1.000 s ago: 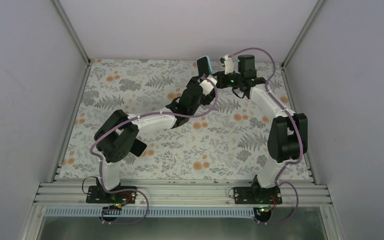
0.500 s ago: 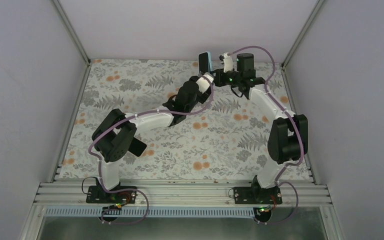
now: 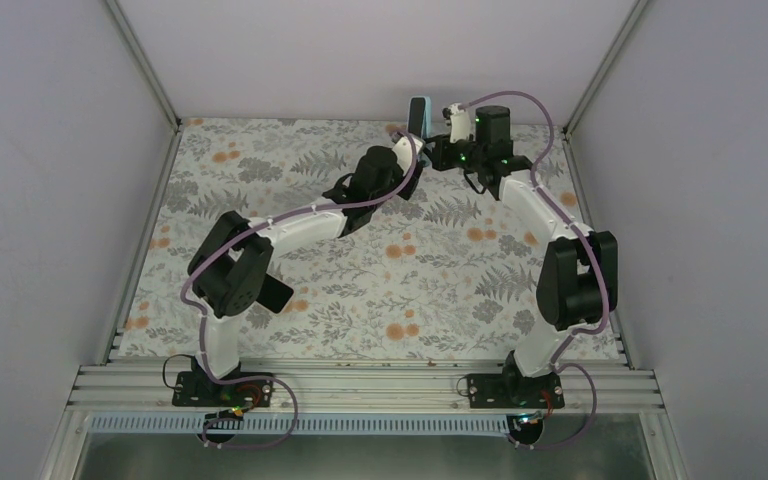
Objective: Take the phone out of the phone case
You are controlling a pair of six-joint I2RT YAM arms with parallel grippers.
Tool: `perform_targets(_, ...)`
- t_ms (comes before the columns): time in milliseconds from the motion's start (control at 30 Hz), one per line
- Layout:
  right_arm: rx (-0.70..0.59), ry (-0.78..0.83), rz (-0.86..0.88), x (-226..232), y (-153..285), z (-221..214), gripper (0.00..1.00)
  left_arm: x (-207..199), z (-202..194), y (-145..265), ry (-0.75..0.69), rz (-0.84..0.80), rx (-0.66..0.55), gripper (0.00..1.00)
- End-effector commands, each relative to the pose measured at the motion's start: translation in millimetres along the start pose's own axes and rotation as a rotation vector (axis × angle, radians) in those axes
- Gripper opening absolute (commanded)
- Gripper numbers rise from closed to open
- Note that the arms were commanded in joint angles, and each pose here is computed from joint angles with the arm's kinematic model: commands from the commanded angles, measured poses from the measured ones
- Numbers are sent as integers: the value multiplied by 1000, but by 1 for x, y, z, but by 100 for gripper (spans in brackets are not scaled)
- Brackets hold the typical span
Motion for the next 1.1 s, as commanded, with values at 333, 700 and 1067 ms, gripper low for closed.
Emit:
perform_targets(333,80,13,174,50,27,-18,4,123,-63,-5,-3,455,224,64)
perform_targets(700,134,-11,178,44,12,-37,4,140,-29,15,-120,557,99,45)
perform_targets(1067,159,-10,180,42,10,-43,4,146,-10,47,-265,631,-17,31)
Point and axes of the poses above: each gripper's point midway between its finger pads, its own y axis back along the fingers, its own x axis along the line the jaws close on, z = x × y, the point moved 3 cm from there along y, back along the fingers, and after that the axes turned 15 degrees about -y, right-handed, at the moved point
